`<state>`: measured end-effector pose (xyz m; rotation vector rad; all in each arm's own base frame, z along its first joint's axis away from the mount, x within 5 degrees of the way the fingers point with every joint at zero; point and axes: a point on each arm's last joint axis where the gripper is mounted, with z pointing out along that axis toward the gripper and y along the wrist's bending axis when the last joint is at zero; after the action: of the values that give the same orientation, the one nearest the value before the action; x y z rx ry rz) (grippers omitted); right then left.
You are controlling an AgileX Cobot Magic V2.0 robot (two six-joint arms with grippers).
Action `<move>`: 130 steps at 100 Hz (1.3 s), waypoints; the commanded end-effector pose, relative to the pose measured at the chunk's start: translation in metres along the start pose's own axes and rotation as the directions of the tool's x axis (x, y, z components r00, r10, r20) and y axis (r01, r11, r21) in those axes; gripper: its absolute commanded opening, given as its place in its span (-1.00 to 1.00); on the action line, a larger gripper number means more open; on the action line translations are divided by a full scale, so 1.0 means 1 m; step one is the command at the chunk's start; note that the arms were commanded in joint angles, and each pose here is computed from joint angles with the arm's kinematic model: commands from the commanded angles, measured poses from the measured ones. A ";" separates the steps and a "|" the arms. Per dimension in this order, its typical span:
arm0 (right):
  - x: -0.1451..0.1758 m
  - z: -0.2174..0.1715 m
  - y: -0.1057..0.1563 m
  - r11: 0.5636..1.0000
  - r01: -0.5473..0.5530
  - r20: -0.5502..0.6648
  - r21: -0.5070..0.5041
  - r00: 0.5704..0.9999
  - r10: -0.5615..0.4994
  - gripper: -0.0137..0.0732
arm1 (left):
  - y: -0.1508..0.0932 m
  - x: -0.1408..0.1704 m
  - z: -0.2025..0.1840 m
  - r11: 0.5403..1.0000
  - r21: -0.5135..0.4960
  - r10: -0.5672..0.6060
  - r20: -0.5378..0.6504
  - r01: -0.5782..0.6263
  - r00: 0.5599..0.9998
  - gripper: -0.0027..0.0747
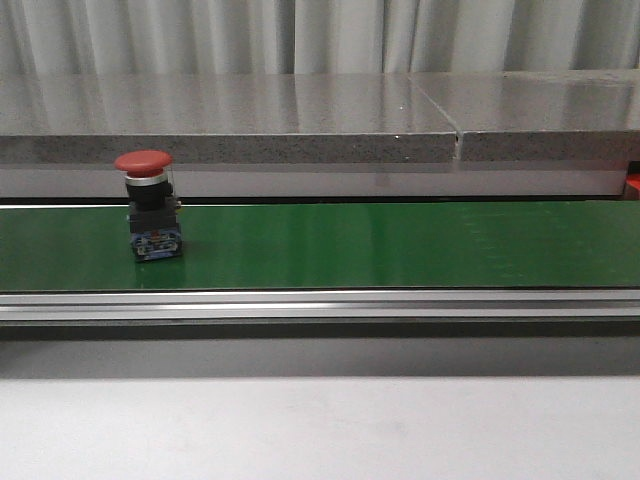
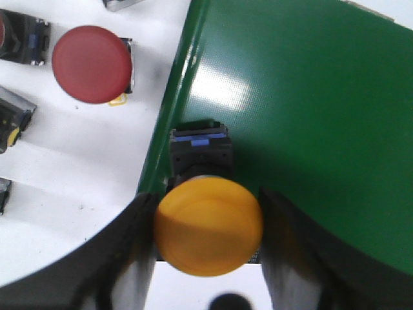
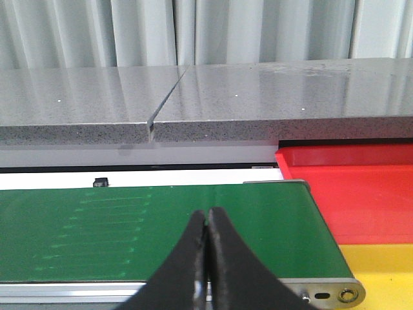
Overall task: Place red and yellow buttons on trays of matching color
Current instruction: 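Set the yellow button on the belt behind the red one, release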
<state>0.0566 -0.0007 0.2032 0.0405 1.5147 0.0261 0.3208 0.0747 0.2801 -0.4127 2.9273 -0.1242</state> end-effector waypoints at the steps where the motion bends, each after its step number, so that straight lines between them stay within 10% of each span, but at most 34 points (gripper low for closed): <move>1: -0.013 -0.002 0.002 1.000 0.003 0.106 -0.017 0.994 -0.002 -0.84 | -0.009 -0.005 -0.025 0.998 0.048 0.028 0.108 -0.034 0.994 0.20; 11: -0.013 -0.002 0.002 1.000 0.003 0.106 -0.017 0.994 -0.002 -0.84 | -0.014 -0.011 -0.035 0.995 0.090 0.023 0.162 -0.038 0.986 0.50; 38: -0.013 -0.002 0.002 1.000 0.003 0.106 -0.017 0.994 -0.002 -0.84 | -0.041 -0.005 -0.082 0.974 0.082 0.159 0.406 -0.209 0.900 0.49; 50: -0.013 -0.002 0.002 1.000 0.003 0.106 -0.017 0.994 -0.002 -0.84 | -0.060 0.007 -0.102 0.947 0.052 0.255 0.478 -0.317 0.840 0.17; 69: -0.013 -0.002 0.002 1.000 0.003 0.106 -0.017 0.994 -0.002 -0.84 | -0.085 0.033 -0.130 0.901 0.022 0.349 0.557 -0.433 0.754 -0.97; 97: -0.013 -0.002 0.002 1.000 0.003 0.106 -0.017 0.994 -0.002 -0.84 | -0.094 0.080 -0.146 0.857 -0.067 0.415 0.676 -0.510 0.608 -0.99; 130: -0.013 -0.002 0.002 1.000 0.003 0.106 -0.017 0.994 -0.002 -0.84 | -0.066 0.150 -0.136 0.874 -0.087 0.373 0.751 -0.478 0.545 -0.99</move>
<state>0.0566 -0.0007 0.2032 0.0405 1.5147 0.0261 0.1894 -0.0232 0.3820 0.2915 2.2289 -0.0303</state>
